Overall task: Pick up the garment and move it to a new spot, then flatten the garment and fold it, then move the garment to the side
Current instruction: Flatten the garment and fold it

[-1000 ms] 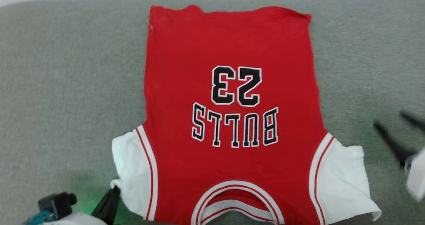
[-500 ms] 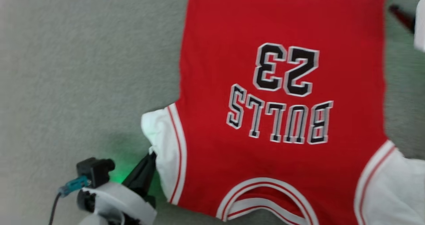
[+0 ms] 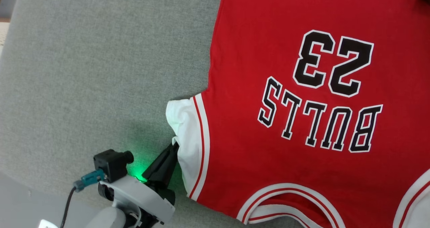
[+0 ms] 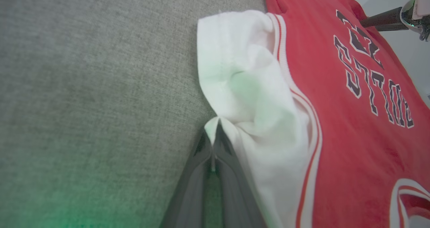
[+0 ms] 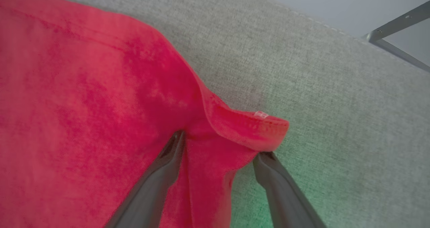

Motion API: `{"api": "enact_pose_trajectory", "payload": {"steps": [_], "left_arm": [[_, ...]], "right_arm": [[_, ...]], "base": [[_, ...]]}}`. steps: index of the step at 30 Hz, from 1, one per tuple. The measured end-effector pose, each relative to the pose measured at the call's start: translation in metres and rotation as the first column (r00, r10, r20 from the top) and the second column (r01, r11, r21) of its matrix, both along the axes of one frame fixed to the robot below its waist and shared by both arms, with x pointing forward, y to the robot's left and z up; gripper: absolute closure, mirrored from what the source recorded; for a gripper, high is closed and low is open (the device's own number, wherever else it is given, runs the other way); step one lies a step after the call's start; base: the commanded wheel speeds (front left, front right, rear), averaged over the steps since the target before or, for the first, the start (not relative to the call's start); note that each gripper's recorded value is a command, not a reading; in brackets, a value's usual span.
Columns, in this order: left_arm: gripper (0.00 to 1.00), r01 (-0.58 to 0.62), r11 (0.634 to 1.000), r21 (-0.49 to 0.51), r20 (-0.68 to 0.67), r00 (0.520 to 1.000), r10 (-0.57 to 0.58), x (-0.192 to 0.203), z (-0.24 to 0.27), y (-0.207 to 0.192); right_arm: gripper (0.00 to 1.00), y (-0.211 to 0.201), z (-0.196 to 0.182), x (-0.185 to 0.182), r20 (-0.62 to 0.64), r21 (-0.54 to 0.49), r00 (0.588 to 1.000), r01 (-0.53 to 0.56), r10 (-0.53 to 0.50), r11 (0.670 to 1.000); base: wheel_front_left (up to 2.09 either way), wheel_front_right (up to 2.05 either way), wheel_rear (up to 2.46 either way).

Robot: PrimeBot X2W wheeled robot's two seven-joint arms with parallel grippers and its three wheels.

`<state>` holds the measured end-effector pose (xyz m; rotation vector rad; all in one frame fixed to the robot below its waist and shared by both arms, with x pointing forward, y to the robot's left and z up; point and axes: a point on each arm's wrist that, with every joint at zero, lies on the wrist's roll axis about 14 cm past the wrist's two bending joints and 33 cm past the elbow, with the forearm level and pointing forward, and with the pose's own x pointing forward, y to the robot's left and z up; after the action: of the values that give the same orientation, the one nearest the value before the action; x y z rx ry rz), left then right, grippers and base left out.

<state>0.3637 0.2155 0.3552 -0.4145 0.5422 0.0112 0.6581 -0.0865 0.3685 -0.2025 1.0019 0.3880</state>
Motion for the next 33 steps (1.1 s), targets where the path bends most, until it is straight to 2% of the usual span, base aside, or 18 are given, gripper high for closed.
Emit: {"api": "enact_pose_trajectory", "payload": {"steps": [1, 2, 3, 12, 17, 25, 33], "left_arm": [[1.00, 0.001, 1.000, 0.001, -0.003, 1.000, -0.001, 0.000, -0.001, 0.000], [1.00, 0.004, 1.000, 0.001, -0.004, 1.000, -0.004, 0.000, -0.002, 0.000], [1.00, 0.007, 1.000, 0.001, -0.005, 1.000, -0.007, 0.001, -0.002, -0.001], [1.00, 0.022, 1.000, -0.004, 0.016, 1.000, -0.022, 0.005, 0.001, -0.003], [1.00, 0.008, 1.000, 0.005, 0.042, 0.999, -0.008, 0.006, 0.010, -0.001], [1.00, -0.028, 0.999, 0.034, 0.077, 0.997, 0.025, 0.001, 0.027, 0.009], [1.00, 0.017, 0.999, 0.047, 0.119, 0.993, -0.023, 0.013, 0.041, -0.003]], "right_arm": [[0.55, 0.000, -0.002, 0.000, -0.003, -0.010, 1.000, -0.007, 0.007, 1.000], [0.85, 0.000, -0.003, 0.000, -0.001, -0.016, 1.000, -0.012, 0.012, 1.000], [1.00, -0.001, -0.003, 0.000, 0.002, -0.016, 1.000, -0.012, 0.012, 1.000], [1.00, -0.003, 0.007, -0.006, 0.050, 0.032, 0.999, 0.003, -0.004, 0.999], [1.00, -0.010, 0.014, -0.027, 0.054, 0.056, 0.999, 0.001, -0.004, 0.998], [1.00, -0.055, 0.020, -0.091, 0.040, 0.057, 0.999, -0.012, 0.010, 0.998], [1.00, -0.119, 0.012, -0.189, -0.044, 0.050, 0.999, 0.023, -0.021, 0.998]], "base": [[0.00, 0.00, 0.00], [0.00, 0.00, 0.00], [0.00, 0.00, 0.00], [0.00, 0.00, 0.00], [0.00, 0.00, 0.00], [0.00, 0.00, 0.00], [0.00, 0.00, 0.00]]}}
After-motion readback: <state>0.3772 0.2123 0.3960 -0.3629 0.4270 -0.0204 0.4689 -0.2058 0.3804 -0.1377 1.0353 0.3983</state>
